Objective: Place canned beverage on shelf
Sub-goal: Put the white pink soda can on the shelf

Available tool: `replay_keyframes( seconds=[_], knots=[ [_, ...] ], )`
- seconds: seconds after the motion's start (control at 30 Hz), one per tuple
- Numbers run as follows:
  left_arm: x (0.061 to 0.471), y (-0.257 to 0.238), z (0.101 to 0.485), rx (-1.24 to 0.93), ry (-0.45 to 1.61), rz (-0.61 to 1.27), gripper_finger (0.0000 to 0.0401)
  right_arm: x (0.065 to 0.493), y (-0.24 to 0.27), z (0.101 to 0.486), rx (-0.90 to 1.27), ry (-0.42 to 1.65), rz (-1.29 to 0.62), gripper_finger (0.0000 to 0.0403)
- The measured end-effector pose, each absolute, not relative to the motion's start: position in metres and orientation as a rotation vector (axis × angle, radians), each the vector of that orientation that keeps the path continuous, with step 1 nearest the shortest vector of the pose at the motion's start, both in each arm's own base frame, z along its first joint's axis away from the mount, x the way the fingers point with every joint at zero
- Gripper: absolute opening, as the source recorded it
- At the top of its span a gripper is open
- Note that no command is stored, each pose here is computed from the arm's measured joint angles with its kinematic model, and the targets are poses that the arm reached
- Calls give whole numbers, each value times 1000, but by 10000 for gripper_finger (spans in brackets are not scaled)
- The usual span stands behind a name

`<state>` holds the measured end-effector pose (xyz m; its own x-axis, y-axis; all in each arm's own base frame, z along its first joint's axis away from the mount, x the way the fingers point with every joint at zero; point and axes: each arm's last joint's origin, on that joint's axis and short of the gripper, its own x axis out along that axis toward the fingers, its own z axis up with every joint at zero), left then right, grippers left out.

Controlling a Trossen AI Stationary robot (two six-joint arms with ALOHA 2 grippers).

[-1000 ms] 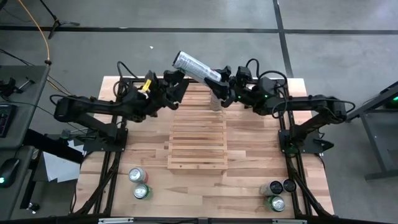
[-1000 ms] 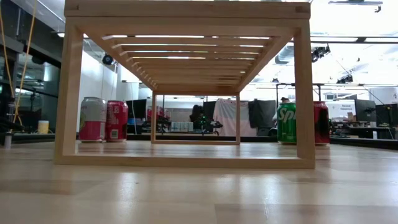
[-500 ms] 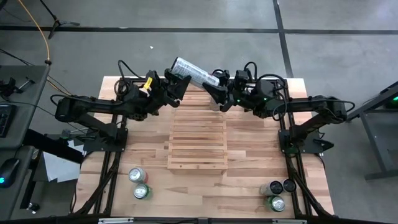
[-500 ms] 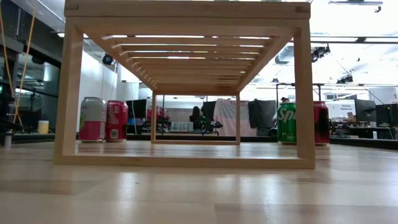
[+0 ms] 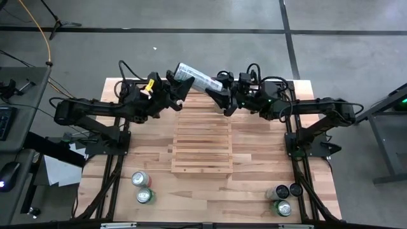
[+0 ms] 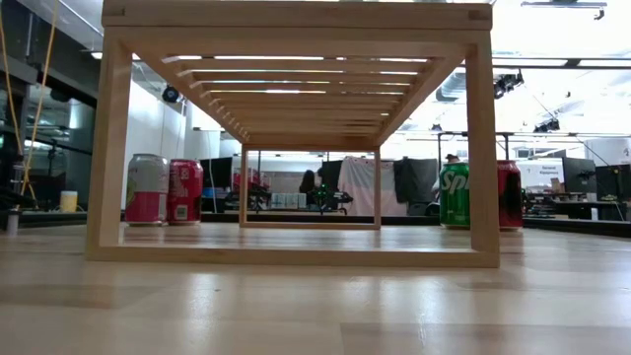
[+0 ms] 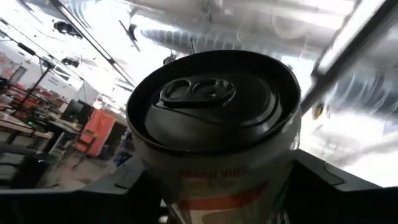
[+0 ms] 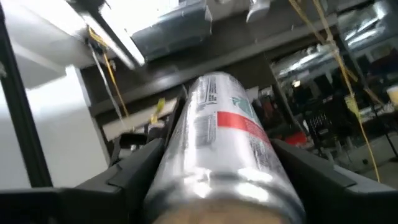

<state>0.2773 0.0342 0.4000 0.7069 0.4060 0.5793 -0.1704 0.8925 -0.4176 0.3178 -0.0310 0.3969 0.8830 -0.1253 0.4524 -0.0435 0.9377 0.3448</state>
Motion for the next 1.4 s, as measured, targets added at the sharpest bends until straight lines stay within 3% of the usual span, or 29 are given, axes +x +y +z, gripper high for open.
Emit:
replay_keyframes(
  seconds=[0.2, 0.33, 0.53, 0.7, 1.03, 1.4],
  knots=[
    [242, 37, 418, -263, -621, 443, 234, 291, -37, 412, 325, -401, -42, 355],
    [218, 35, 422, -205, -469, 479, 234, 273, -39, 418, 302, -324, -52, 362],
    [201, 33, 429, -143, -60, 519, 234, 255, -40, 421, 304, -247, -70, 365],
    [223, 34, 417, -52, 160, 505, 234, 248, -40, 424, 236, -247, -109, 365],
    [277, 48, 373, -20, 268, 527, 234, 231, -39, 429, 236, -228, -157, 366],
    [288, 75, 374, -188, 252, 844, 234, 220, -40, 432, 255, -230, -247, 366]
  ],
)
